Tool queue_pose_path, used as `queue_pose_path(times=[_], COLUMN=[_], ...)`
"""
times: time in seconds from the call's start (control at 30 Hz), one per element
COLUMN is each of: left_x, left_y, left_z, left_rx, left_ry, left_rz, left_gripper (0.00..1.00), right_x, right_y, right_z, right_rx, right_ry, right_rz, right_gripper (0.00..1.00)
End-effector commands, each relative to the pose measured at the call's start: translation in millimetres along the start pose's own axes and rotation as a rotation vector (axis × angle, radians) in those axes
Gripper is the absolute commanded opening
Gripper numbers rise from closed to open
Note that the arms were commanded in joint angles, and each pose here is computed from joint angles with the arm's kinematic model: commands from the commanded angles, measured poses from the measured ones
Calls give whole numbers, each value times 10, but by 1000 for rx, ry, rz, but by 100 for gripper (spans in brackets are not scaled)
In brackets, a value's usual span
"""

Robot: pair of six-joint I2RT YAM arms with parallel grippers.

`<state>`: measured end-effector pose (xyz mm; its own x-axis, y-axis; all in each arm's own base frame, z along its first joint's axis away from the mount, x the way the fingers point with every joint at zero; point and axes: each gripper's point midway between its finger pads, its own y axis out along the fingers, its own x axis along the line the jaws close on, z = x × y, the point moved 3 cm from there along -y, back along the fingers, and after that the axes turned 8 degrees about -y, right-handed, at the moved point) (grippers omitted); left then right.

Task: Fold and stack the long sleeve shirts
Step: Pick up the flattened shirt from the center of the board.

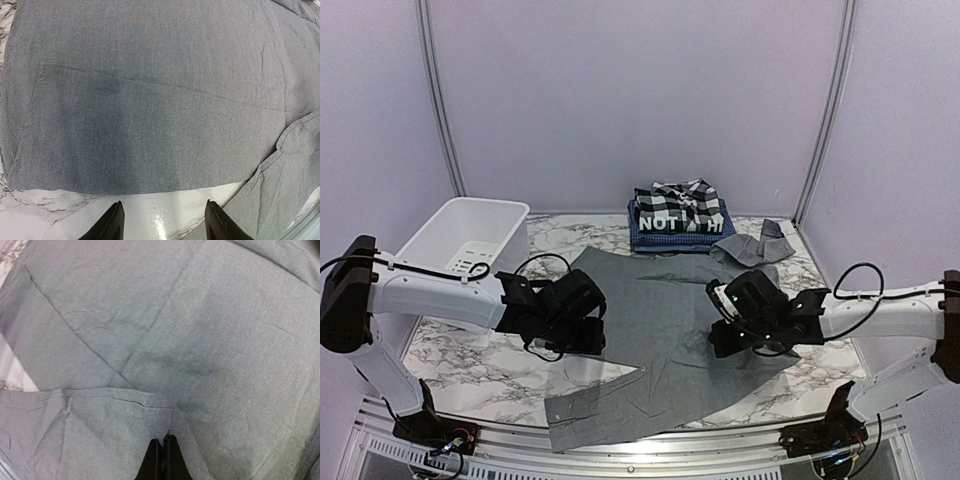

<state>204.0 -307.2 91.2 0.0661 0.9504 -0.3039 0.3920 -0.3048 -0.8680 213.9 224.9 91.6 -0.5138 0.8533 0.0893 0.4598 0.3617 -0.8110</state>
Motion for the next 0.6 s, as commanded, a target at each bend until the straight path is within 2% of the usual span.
queue_pose_path(times=[0.0,0.13,0.27,0.43,0.57], left_x=[-103,-170,-207,-232,-166], left_y=[-92,-122,-136,-52,91], left_z=[-145,-259,-403,-568,-602], left_rx=[-53,-78,-95,-81,-45], left_ry=[-24,-39,-64,-51,-28], left_rz=[7,2,-3,-23,-80], left_gripper=[57,57,58,58,58], right_x=[208,439,697,806,713], right_y=[-272,-411,-439,-381,-333], right_z=[27,217,583,989,1150], right_rx=[-39,-23,51,162,227], right_ry=[-40,-59,-114,-135,-95], right_rz=[-89,-189,-263,-268,-204], right_gripper=[0,0,0,0,0])
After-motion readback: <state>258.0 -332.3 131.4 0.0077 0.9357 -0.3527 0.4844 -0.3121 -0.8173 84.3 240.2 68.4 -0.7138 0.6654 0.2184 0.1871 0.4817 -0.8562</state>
